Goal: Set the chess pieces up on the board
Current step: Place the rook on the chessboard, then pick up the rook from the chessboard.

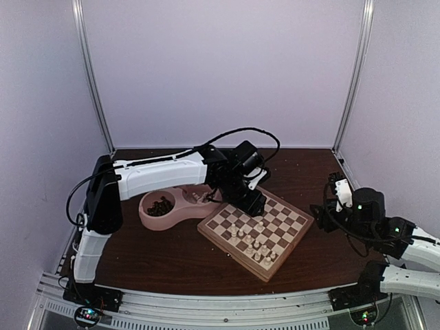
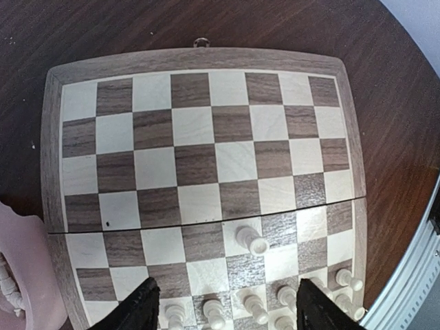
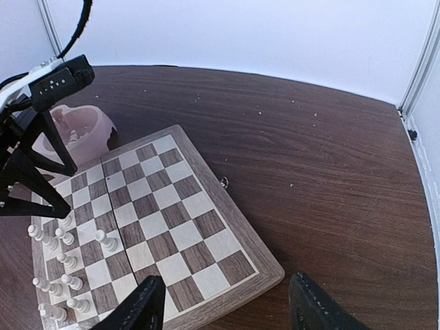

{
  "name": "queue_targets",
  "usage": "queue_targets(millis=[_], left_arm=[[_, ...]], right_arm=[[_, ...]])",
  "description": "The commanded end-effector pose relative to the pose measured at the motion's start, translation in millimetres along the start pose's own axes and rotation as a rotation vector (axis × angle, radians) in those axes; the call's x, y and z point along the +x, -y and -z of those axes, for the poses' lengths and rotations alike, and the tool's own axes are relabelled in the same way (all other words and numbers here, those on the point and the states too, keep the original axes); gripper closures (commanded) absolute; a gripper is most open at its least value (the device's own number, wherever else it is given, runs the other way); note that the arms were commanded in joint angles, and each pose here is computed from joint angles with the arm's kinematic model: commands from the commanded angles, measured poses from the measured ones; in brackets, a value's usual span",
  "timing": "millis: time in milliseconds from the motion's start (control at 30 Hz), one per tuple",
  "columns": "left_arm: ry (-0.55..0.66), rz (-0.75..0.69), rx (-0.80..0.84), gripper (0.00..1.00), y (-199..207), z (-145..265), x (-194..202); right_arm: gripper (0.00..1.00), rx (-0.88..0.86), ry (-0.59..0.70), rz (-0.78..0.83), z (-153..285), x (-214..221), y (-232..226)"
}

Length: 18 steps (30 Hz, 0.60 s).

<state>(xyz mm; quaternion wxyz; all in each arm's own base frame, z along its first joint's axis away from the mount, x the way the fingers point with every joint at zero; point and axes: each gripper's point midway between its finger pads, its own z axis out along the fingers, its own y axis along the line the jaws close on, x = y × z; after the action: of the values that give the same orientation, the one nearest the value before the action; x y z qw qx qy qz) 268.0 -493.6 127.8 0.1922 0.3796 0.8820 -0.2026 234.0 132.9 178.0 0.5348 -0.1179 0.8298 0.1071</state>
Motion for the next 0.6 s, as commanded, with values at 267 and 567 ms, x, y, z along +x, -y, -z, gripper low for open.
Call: queue_targets(millis=[267, 567], left_arm=[[0.013, -0.059, -0.086, 0.34, 8, -37, -7], [-0.003, -0.083, -0.116, 0.39, 12, -60, 5]], right_arm=[[0.34, 0.061, 0.107, -0.052, 7, 5, 19], [0.32, 0.07, 0.122, -0.062, 9, 5, 22]])
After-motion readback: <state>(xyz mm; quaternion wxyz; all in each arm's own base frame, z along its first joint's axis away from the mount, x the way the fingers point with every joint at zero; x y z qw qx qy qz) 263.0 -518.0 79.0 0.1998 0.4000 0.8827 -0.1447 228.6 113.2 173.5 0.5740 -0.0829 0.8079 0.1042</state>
